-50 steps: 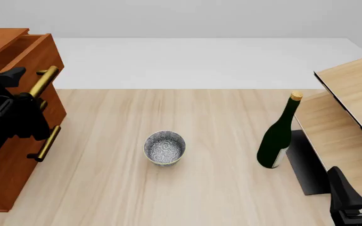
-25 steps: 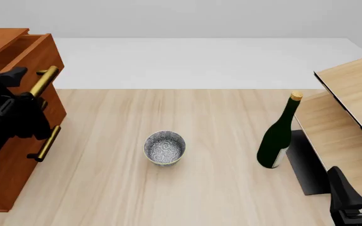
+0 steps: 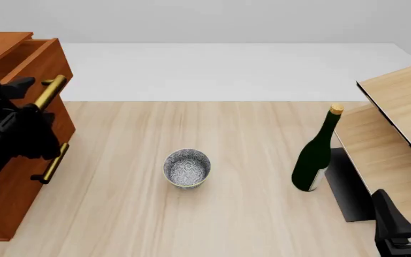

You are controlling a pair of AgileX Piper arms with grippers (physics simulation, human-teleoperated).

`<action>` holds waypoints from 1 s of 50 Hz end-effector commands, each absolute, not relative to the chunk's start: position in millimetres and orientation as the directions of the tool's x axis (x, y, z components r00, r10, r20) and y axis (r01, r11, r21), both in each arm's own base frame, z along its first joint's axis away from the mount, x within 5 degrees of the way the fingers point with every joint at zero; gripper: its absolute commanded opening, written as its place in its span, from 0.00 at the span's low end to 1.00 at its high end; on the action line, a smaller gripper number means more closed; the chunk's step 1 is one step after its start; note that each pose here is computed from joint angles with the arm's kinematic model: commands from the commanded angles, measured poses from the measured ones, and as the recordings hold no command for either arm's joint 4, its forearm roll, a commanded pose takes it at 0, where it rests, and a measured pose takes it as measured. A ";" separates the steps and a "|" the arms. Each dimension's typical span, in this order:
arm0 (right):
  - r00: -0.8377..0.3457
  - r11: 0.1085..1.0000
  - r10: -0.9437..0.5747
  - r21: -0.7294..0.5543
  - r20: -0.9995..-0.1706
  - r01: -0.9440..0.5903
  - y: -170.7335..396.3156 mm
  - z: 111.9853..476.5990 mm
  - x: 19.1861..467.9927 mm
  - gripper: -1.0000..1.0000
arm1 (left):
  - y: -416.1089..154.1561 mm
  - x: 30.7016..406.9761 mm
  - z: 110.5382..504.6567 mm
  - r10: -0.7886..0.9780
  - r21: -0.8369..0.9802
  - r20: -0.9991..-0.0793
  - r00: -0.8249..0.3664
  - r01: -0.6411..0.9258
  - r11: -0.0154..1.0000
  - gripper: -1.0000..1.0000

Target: Close the bottom drawer of the cabinet and open the top drawer.

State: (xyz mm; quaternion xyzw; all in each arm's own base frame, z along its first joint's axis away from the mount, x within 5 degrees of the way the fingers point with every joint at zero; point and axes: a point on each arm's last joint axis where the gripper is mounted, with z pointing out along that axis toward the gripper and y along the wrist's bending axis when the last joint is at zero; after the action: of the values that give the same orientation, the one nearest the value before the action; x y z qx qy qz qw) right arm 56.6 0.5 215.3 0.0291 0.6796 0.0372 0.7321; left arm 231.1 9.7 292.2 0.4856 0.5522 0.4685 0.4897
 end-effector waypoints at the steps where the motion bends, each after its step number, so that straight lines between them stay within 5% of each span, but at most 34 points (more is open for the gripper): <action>1: 0.075 0.995 0.097 0.097 -0.992 -0.014 0.4 215.4 56.2 1.00 | 6.5 230.4 293.4 0.994 0.991 -0.103 -0.037 0.088 0.106 1.00; 50: 0.079 0.995 0.101 0.101 -0.992 -0.006 -0.1 216.9 58.4 1.00 | -10.9 217.9 301.2 0.984 0.978 -0.175 0.029 0.120 0.171 1.00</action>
State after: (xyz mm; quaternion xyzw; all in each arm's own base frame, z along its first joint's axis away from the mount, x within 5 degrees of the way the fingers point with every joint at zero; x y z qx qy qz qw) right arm 57.9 0.1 216.5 0.0339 0.6783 0.0376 0.7331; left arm 220.5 -6.4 299.0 0.4906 0.5622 0.4229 0.5141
